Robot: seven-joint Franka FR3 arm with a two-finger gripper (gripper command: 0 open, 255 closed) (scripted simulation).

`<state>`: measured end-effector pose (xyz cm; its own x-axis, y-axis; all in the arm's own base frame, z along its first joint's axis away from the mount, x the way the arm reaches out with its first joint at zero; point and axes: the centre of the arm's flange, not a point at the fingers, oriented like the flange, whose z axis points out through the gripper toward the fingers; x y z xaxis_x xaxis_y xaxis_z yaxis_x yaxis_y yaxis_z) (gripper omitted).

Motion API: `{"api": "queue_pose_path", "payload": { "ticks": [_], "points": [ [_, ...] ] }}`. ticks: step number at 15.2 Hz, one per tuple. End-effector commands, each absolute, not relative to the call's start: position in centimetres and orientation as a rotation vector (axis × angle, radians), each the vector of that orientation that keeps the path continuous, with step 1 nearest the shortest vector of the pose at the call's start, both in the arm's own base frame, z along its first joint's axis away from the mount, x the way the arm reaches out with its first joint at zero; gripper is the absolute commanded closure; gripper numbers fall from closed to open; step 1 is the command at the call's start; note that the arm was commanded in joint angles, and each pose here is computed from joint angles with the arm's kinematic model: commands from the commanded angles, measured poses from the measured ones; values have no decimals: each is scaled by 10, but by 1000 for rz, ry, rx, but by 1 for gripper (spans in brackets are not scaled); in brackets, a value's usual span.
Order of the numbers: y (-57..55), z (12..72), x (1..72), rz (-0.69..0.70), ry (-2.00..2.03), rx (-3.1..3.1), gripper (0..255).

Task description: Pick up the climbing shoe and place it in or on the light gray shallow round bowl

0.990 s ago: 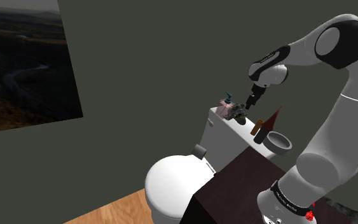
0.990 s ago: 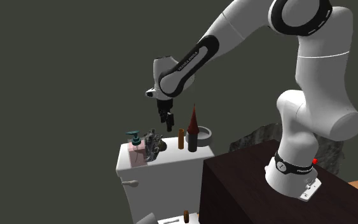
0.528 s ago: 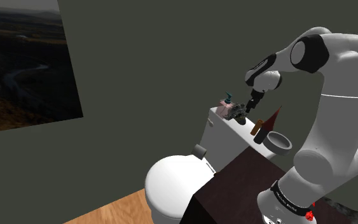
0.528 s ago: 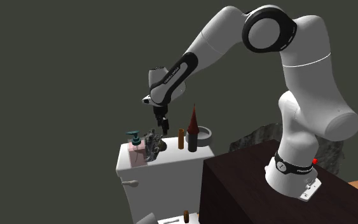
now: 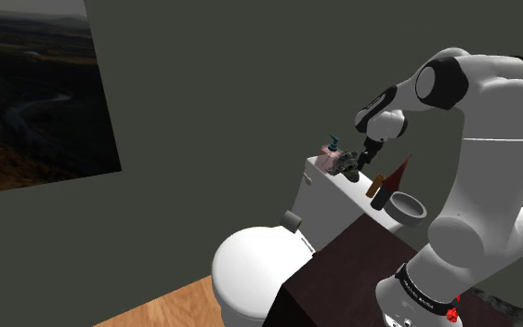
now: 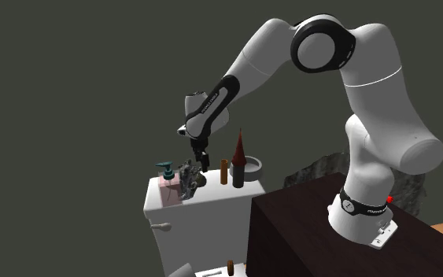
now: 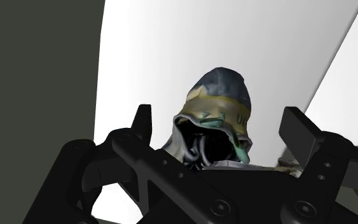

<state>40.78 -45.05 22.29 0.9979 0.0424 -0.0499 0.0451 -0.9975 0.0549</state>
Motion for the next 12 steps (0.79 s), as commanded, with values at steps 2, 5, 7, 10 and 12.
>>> {"api": "queue_pose_path", "payload": {
  "ticks": [2,5,7,10,12],
  "points": [
    [-451,222,408,-75,68,3084,0],
    [-451,222,408,-75,68,3084,0],
    [-451,222,408,-75,68,3084,255],
    [-451,222,408,-75,68,3084,255],
    [-451,222,408,-75,68,3084,255]
  ]
}}
